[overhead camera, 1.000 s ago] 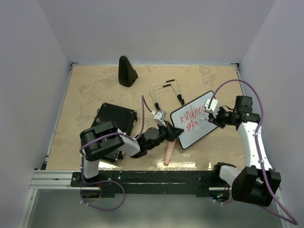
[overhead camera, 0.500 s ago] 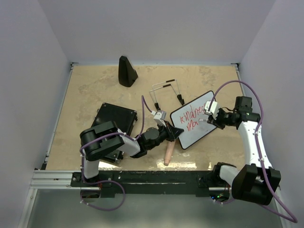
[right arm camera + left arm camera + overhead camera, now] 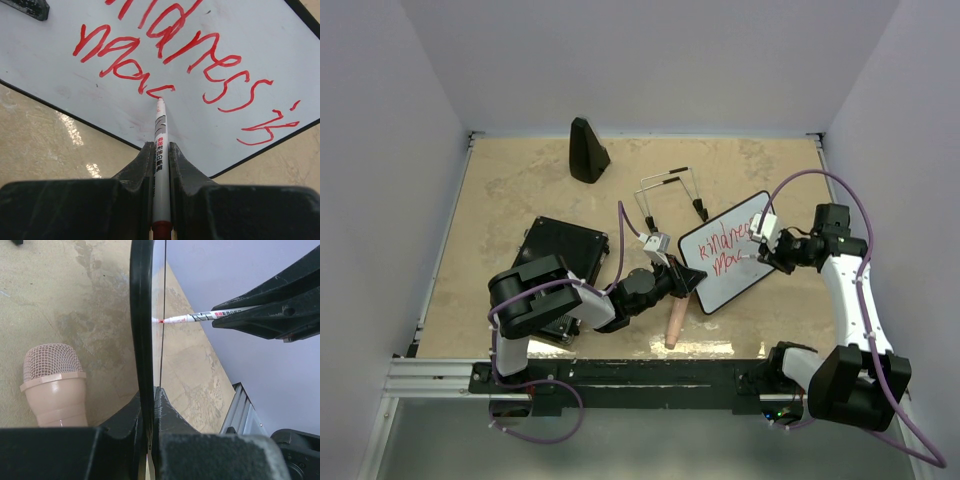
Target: Write a sentence on the whiteboard
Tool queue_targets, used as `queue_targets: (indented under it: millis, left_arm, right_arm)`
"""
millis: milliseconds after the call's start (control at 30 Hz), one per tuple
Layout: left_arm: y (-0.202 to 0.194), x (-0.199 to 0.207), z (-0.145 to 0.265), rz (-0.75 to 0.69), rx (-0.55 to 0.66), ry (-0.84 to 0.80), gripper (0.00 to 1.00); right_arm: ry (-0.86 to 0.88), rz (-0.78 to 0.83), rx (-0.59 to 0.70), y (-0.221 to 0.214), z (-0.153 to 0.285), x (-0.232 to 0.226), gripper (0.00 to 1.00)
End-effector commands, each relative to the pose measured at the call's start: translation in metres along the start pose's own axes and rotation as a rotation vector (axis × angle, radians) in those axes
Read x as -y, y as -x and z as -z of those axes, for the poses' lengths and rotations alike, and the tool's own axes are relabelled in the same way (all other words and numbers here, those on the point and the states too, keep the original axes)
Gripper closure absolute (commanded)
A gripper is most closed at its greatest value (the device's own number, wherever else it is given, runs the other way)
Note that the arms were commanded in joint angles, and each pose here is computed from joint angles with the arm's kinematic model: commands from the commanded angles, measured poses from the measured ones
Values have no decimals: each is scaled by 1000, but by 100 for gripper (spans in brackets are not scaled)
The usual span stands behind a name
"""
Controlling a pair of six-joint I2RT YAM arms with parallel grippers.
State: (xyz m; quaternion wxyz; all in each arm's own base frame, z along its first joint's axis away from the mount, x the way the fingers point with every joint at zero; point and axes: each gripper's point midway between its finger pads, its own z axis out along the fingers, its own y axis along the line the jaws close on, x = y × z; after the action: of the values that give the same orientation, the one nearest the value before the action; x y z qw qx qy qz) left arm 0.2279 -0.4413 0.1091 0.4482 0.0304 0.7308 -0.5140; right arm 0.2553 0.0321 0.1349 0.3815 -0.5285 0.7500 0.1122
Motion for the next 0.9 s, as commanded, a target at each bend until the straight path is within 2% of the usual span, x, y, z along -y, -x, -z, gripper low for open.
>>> queue_targets:
  millis: [0,533,867]
  left_arm:
    - [4,17,-2,-32,18,-65,100]
    - [3,17,-3,-31,15,-66,100]
    - [3,17,-2,-31,17,-66,100]
  right_arm:
    - [-96,5,17,8,3,23,100]
    - [-70,-3,69,17,0,21,100]
    - [-33,11,-23,-4,-1,10,100]
